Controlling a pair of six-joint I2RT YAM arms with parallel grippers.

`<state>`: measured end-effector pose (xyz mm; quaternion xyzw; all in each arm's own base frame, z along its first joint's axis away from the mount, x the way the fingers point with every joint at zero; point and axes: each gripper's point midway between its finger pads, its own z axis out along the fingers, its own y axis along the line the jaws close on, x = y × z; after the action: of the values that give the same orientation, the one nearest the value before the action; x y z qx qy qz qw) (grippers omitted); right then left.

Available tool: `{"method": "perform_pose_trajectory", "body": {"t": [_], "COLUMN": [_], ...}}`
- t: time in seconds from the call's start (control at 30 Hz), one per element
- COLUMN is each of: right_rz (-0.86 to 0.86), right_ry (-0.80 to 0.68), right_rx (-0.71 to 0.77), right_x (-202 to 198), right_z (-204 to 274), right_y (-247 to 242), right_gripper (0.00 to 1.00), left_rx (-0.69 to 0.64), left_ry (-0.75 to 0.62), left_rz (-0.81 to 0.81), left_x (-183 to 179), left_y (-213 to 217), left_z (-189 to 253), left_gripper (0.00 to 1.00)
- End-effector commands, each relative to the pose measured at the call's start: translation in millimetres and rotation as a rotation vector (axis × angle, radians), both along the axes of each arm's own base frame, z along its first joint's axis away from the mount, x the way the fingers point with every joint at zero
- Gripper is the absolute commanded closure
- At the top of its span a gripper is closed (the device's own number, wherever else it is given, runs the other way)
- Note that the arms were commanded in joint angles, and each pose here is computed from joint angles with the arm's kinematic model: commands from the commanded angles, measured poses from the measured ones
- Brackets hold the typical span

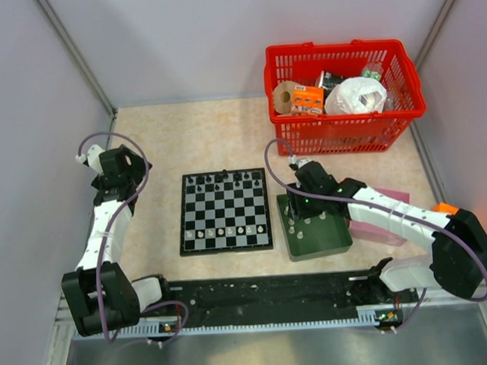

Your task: Set up the chess pieces on the board

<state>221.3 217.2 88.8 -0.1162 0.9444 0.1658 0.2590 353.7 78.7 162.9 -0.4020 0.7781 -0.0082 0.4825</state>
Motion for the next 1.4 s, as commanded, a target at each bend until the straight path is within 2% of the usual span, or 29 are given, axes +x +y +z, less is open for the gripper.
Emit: {"method": "perform_pose_trajectory", "body": {"t": [0.0,0.5,1.37], "right_rz": [0.004,0.005,-0.011], "right_ry": [-0.027,0.103,0.117], "right_rx": [0.040,-0.022,-0.121], "right_x": [0.5,-40.6,-30.3], "right_z": [17.1,-10.8,-47.7], "right_y": [16.1,-5.3,-9.4], "right_gripper": [0.57,0.61,0.70], "left_rx": [0.020,0.025,0.030], "left_ry": [-0.050,-0.054,-0.046], "left_rz": [0.013,0.021,0.024], "left_x": [4.0,4.4,1.0], "left_y": [4.6,6.3,6.9], "left_z": [11.5,14.4,13.0], "left_gripper": [0.01,0.01,0.01]}}
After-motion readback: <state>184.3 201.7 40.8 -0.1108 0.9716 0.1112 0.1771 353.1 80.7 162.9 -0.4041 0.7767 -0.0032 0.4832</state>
